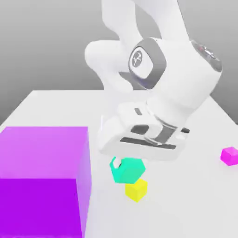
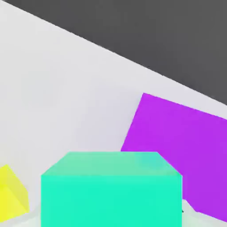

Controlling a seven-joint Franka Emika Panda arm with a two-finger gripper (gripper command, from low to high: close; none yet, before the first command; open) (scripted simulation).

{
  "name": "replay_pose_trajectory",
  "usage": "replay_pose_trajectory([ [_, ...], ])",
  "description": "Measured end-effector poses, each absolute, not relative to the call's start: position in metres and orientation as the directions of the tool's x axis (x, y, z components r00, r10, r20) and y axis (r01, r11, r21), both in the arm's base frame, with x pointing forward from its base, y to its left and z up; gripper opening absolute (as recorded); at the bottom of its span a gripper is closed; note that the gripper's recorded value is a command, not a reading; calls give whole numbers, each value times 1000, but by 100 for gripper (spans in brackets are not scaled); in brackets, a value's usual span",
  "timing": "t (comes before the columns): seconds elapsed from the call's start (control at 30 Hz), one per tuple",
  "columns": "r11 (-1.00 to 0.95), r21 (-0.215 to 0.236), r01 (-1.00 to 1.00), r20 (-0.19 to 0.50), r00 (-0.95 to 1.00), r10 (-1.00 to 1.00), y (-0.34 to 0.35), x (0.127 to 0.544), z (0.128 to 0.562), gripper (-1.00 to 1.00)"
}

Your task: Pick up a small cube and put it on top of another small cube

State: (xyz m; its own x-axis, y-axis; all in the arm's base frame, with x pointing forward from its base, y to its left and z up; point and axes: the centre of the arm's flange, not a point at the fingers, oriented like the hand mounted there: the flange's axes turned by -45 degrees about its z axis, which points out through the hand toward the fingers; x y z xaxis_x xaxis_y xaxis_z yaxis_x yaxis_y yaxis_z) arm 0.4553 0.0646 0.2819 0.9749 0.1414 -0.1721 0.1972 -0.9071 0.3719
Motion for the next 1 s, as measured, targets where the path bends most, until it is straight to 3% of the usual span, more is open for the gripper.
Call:
replay_pose_trajectory([
  [0.23,-933,301,-196,-31,976,-215,57,442,279,-100],
  [0.47,-800,194,-567,52,821,-569,48,430,277,-100],
  [0.7,-522,78,-849,73,527,-847,37,417,276,-100],
  [1.0,-20,-41,-999,20,19,-1000,20,400,275,-100],
])
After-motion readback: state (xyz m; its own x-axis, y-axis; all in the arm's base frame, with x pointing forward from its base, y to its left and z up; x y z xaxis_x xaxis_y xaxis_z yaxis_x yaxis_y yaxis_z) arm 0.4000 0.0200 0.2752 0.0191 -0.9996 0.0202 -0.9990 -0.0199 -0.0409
